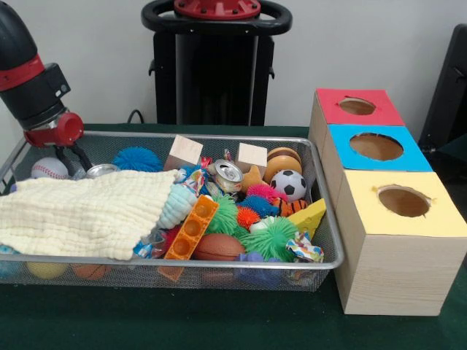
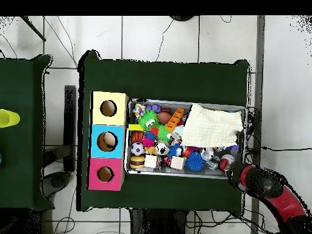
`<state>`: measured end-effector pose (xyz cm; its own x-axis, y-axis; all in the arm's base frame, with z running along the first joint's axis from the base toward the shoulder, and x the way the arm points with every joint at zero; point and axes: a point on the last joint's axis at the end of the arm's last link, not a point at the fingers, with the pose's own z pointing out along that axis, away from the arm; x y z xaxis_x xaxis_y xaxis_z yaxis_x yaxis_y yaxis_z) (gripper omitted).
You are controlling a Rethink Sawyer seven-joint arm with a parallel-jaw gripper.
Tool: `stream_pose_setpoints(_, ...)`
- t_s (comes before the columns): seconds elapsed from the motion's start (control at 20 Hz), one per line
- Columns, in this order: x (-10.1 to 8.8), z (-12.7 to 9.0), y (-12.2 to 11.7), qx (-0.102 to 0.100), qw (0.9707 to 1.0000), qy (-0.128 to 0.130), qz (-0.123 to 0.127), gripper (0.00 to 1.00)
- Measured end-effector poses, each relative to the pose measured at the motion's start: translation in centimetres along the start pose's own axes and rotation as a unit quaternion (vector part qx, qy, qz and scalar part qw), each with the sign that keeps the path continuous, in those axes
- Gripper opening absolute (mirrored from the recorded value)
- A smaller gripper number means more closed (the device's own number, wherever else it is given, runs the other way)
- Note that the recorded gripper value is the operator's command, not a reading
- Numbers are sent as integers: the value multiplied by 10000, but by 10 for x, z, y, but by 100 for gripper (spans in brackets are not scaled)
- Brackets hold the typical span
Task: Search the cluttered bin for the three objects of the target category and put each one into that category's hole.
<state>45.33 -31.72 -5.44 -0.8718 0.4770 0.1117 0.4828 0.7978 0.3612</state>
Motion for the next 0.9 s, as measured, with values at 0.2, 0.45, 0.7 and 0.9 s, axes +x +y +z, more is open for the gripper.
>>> stream_pose_setpoints(0.2,0,0,0,7,10000,-8,-12,0)
stream_pose_setpoints(0.45,1,0,3,80,9999,-37,-125,0)
stream_pose_setpoints(0.7,5,0,12,342,9979,-185,-515,0)
stream_pose_setpoints(0.9,10,1,23,665,9920,-433,-982,0)
